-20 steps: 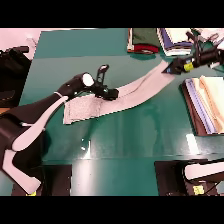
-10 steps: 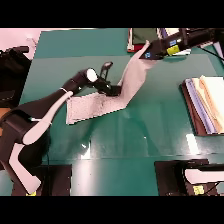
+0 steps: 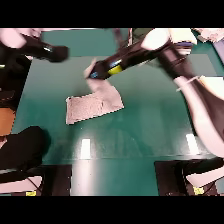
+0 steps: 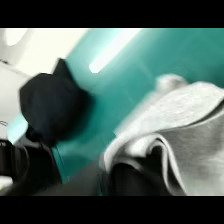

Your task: Fold the shirts.

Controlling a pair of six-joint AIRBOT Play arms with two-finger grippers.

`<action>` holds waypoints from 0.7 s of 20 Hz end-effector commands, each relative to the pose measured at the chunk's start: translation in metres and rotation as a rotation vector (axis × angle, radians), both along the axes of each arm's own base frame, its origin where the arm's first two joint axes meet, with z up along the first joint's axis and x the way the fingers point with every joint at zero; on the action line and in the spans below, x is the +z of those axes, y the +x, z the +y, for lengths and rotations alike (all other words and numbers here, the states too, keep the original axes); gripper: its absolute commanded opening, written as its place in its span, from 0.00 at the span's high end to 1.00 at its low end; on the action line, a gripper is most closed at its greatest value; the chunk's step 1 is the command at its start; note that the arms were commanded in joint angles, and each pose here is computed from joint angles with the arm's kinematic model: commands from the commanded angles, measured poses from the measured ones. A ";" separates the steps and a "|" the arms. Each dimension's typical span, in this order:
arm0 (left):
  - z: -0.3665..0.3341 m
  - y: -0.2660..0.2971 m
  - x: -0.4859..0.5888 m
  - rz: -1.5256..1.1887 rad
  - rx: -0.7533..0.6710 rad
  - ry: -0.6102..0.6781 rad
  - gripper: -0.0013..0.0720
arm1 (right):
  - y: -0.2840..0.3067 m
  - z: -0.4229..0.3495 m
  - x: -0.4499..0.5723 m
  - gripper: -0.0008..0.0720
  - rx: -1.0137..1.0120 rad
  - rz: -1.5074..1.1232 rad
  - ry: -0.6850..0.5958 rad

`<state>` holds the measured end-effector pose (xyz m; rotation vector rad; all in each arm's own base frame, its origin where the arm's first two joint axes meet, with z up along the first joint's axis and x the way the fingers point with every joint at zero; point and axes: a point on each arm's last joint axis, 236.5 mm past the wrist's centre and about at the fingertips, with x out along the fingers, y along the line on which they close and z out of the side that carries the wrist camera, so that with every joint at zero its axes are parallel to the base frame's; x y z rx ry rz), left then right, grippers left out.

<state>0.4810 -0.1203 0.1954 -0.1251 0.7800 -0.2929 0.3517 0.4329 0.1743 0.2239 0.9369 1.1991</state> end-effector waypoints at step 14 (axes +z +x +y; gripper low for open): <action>-0.036 -0.045 0.050 -0.127 -0.105 0.067 0.95 | 0.068 -0.228 -0.202 0.13 -0.390 0.452 -0.333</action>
